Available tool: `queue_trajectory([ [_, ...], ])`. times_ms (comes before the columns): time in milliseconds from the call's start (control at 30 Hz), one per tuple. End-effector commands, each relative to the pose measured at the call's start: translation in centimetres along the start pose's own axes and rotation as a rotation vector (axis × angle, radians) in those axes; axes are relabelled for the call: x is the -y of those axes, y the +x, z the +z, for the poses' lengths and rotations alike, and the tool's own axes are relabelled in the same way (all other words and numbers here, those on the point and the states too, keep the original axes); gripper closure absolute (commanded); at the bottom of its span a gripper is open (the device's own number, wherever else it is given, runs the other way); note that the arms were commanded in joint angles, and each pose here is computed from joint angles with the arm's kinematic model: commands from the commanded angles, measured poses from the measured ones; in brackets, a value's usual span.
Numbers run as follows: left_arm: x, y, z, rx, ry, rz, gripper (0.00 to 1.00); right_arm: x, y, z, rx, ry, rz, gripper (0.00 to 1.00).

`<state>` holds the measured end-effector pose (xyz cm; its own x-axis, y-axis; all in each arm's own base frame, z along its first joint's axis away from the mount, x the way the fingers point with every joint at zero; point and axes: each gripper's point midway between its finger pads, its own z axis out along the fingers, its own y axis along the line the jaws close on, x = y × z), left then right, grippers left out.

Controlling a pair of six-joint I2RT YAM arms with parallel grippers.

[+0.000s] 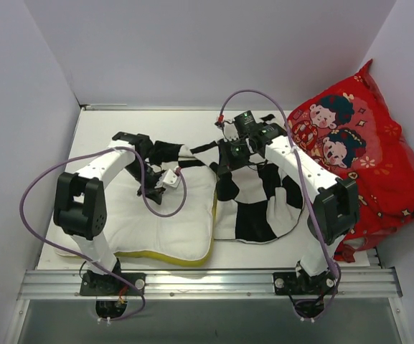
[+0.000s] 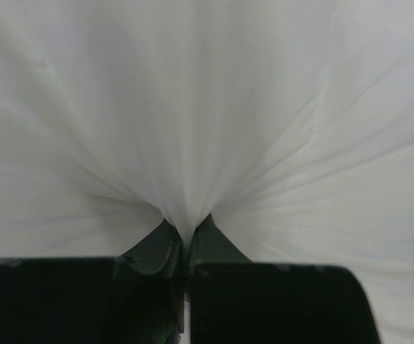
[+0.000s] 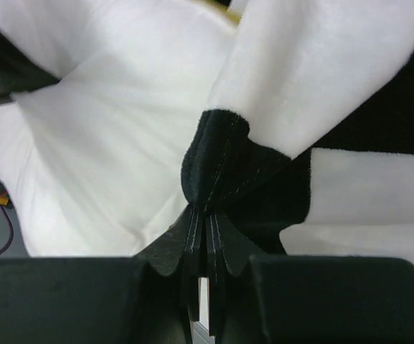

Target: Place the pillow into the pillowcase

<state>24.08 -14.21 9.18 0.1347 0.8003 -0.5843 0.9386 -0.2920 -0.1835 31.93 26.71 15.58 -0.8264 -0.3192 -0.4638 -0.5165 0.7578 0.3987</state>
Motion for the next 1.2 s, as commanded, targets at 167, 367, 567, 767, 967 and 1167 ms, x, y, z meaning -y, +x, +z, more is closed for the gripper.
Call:
queue_trajectory([
  [167, -5.0, -4.4, -2.8, 0.070, -0.051, 0.054, 1.00, -3.5, 3.6, -1.9, -0.044, -0.111, -0.178, 1.00],
  [367, -2.2, -4.3, 0.1, -0.009, 0.096, 0.116, 1.00, -2.5, 3.3, -2.1, -0.038, -0.088, -0.181, 1.00],
  [567, -3.9, -5.3, 2.4, 0.008, 0.083, 0.078, 1.00, -2.8, 3.2, -2.4, -0.032, -0.111, -0.187, 1.00],
  [767, -14.5, -8.2, -4.2, 0.288, -0.155, -0.230, 1.00, -2.9, 5.1, -2.6, -0.071, -0.127, -0.221, 1.00],
  [967, -20.3, -3.2, -7.0, 0.430, -0.276, -0.694, 1.00, -1.8, 3.4, -2.6, -0.047, -0.078, -0.232, 1.00],
  [1167, -21.8, -1.0, -3.6, 0.398, -0.471, -0.780, 1.00, -1.7, -0.3, -1.6, -0.007, -0.061, -0.185, 1.00],
])
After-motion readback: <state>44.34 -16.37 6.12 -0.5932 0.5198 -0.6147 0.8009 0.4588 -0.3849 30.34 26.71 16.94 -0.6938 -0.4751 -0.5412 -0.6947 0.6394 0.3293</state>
